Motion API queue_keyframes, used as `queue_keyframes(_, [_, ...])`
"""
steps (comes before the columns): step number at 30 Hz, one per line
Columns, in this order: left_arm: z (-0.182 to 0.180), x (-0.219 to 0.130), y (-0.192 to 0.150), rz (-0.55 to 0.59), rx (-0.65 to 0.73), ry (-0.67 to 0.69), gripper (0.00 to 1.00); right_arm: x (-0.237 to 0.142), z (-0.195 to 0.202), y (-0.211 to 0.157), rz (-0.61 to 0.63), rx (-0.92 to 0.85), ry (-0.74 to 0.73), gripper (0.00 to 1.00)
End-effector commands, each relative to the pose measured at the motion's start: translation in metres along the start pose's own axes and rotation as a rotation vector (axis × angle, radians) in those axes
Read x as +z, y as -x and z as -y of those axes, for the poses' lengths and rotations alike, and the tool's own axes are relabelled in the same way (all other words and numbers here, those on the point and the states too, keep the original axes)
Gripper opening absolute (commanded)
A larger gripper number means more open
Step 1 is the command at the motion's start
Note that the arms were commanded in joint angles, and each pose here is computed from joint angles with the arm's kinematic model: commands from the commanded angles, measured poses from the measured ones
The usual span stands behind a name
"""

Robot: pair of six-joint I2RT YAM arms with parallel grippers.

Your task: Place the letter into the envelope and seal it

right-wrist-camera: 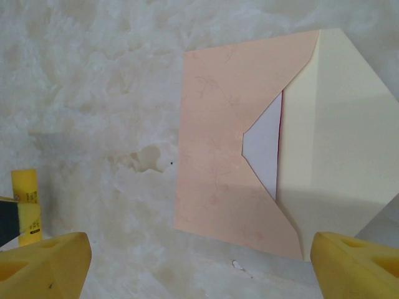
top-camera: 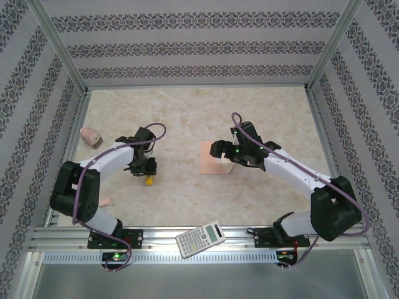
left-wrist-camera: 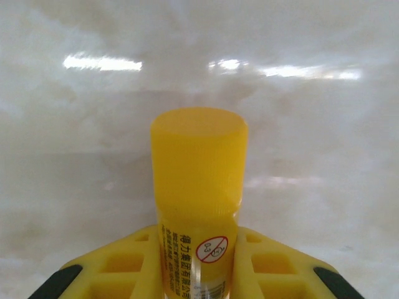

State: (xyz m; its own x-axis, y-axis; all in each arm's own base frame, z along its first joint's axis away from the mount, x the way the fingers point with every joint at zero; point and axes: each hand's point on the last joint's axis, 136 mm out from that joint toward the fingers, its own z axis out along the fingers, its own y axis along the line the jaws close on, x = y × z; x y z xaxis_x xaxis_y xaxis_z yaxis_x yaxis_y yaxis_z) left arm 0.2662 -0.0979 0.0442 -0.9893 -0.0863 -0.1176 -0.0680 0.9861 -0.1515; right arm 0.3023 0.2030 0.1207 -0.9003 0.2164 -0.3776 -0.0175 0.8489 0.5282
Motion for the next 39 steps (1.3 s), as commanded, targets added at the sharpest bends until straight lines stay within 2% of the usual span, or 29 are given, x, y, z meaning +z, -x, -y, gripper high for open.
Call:
queue_keyframes(1, [0.033,-0.025,0.019,0.111,0.110,-0.163,0.15,-0.012,-0.001,0.009,0.033,-0.011,0.009,0.91])
queue_keyframes(7, [0.084,-0.068,0.030,0.236,0.314,-0.397,0.14,-0.031,-0.007,0.028,0.074,-0.053,0.055,0.94])
queue_keyframes(12, [0.122,-0.106,0.029,0.341,0.456,-0.614,0.14,-0.049,-0.020,0.045,0.098,-0.068,0.165,0.98])
queue_keyframes(20, [0.157,-0.147,0.027,0.385,0.552,-0.820,0.14,-0.069,-0.060,0.052,0.080,-0.135,0.391,0.98])
queue_keyframes(23, [0.167,-0.161,0.034,0.421,0.559,-0.865,0.14,-0.073,-0.075,0.051,0.080,-0.129,0.483,0.98])
queue_keyframes(27, [0.175,-0.178,0.051,0.496,0.532,-0.891,0.14,-0.072,-0.085,0.046,0.069,-0.108,0.577,0.92])
queue_keyframes(39, [0.181,-0.210,0.102,0.715,0.340,-0.927,0.14,-0.068,-0.110,0.021,0.075,-0.151,0.652,0.89])
